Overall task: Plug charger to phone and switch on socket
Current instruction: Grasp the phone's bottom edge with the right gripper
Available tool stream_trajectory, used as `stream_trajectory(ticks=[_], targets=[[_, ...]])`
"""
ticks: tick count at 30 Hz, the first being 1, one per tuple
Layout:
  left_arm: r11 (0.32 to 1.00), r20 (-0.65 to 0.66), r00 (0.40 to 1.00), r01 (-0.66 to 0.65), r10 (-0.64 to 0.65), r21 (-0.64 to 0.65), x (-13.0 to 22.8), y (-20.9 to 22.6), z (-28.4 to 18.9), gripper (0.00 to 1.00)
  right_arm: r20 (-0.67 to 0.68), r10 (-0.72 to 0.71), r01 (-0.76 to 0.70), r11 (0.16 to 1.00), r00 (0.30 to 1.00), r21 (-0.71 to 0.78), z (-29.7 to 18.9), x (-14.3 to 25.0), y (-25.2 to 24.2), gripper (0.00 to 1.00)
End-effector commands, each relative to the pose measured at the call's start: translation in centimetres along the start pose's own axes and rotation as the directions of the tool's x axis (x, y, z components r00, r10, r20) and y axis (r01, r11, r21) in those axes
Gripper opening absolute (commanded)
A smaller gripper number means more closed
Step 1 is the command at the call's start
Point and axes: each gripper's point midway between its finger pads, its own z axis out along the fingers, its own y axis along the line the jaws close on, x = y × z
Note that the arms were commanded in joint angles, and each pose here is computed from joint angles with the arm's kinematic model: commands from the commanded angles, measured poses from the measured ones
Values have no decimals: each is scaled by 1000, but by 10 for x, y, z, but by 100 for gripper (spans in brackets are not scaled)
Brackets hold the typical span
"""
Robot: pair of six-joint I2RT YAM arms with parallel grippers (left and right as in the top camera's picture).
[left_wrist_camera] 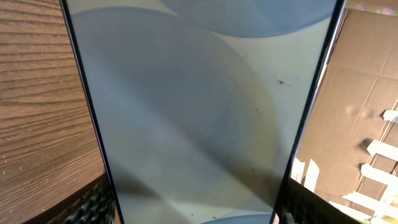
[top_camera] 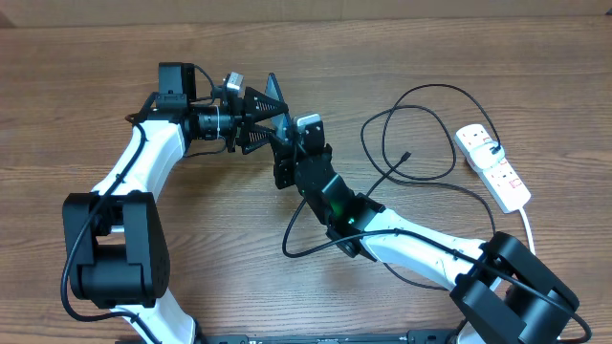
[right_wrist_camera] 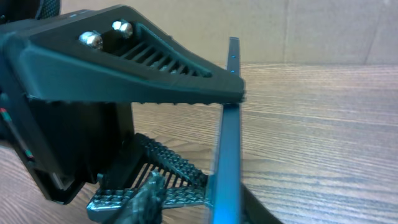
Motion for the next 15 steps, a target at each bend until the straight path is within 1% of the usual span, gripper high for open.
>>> stream_trajectory(ticks=[1,9,15], targets=[[999,-22,1000,-18,19,46,-1,-14,-4,68,0,-4,4,1000,1000,-9,1,1,1,26],[999,-22,1000,-16,17,46,-1,-14,-4,68,-1,-4,4,1000,1000,-12,1,2,2,17],[999,-21,1000,-16,17,45,-1,-14,-4,68,-15,-4,3,998,1000,-65,0,4,12,12]])
